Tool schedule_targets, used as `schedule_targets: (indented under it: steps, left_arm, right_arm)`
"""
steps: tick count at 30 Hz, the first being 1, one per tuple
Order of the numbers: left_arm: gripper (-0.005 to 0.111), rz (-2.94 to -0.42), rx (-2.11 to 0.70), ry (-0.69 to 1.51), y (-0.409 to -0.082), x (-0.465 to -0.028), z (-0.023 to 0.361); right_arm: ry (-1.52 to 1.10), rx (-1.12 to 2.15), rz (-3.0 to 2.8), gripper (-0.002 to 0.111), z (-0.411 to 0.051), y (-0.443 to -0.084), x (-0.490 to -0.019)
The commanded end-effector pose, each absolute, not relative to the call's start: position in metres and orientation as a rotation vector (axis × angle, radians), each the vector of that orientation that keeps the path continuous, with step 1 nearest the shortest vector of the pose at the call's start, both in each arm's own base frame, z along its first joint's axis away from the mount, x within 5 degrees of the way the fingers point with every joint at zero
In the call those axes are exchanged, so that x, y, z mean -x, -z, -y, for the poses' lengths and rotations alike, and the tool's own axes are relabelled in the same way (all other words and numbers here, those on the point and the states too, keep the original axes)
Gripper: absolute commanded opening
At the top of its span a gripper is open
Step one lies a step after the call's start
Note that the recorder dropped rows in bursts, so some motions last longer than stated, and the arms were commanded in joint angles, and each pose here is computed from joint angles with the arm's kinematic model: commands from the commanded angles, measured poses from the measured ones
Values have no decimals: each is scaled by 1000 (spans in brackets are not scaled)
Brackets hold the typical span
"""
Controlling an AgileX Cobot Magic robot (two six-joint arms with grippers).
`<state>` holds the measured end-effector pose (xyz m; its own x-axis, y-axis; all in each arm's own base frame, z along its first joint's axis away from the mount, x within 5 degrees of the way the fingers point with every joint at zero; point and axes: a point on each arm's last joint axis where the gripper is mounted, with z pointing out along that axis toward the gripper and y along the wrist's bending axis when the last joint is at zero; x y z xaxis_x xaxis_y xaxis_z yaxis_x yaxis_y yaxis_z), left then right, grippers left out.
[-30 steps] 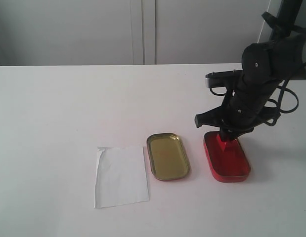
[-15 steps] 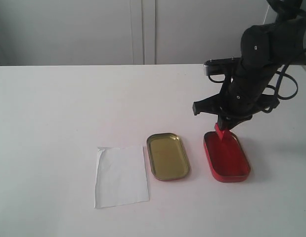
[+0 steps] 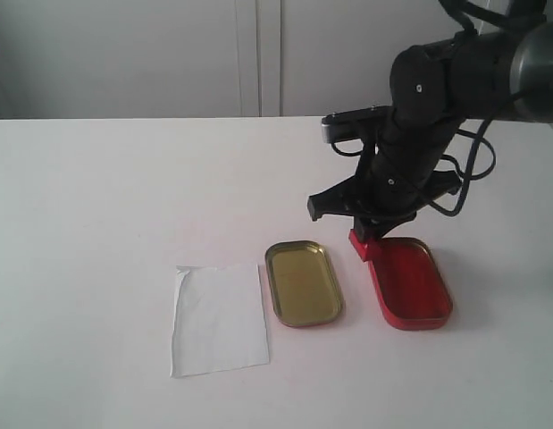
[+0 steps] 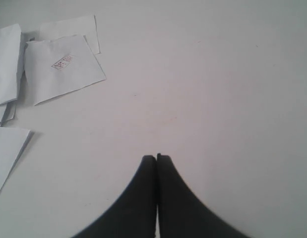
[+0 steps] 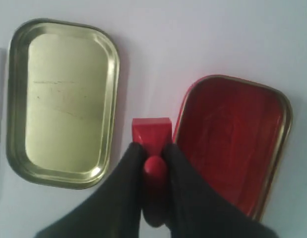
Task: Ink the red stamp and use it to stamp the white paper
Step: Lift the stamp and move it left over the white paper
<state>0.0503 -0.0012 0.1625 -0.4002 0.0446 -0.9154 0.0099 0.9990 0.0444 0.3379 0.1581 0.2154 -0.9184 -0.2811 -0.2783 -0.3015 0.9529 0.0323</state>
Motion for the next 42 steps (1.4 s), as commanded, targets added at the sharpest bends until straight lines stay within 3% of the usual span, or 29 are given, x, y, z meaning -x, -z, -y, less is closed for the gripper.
schedule_targets:
  steps: [1,14,42]
  left_arm:
    - [0,-1974,-30,-26,-163,-50,2]
    - [0,-1974,-30,-26,-163,-50,2]
    - [0,-1974,-30,-26,-163,-50,2]
  right_arm:
    - [-141,505,-2791,0,-172,-229,-336]
    - [-253,686,-2702,0,-213,-250,-326]
    - [-329,972,-2664,0,-295,-226,-293]
